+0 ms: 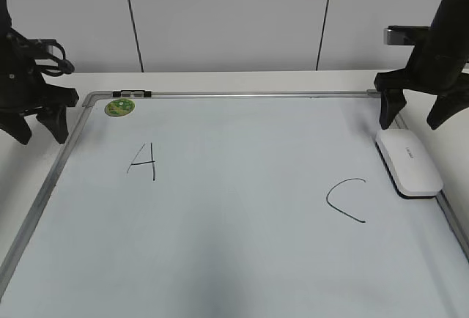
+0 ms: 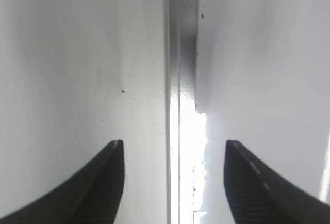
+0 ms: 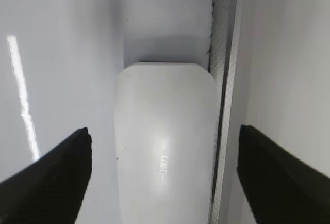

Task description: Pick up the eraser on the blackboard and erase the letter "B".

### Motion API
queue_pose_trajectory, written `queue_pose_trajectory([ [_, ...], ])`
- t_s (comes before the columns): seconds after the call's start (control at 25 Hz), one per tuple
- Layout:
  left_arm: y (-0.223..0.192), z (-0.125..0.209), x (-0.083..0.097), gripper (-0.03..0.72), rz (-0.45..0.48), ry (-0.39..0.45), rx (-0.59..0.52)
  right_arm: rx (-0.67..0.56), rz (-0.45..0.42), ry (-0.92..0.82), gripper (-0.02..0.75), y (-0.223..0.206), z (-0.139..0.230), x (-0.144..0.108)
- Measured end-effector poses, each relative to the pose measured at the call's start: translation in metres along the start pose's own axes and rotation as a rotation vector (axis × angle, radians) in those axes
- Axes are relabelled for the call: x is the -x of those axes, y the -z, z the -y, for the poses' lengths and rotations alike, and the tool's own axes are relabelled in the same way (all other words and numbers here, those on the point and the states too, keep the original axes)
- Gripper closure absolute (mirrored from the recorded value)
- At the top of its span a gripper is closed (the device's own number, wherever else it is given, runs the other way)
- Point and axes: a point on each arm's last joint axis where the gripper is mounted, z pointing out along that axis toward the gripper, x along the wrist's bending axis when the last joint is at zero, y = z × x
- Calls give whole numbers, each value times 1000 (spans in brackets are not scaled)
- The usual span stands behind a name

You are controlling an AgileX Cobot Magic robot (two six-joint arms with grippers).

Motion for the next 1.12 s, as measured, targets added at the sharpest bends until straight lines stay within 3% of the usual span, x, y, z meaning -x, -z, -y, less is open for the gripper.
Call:
queue_pose_trajectory([
  [0.12, 14, 2, -1, 195, -12, -9, 10, 12, 0, -19, 104, 6, 1, 0],
  [0.32, 32, 6, -1, 190, -16, -11, 15, 49, 0, -36, 191, 23, 3, -1],
  [0.68, 79, 20, -3, 190, -14, -17, 115, 103, 2, -44, 214, 64, 30, -4],
  [0.88, 92, 51, -6, 190, -11, -18, 150, 32, -2, -14, 215, 58, 71, -19],
  [1.12, 107, 97, -11, 190, -10, -22, 217, 121, -11, 4, 215, 56, 109, -33],
])
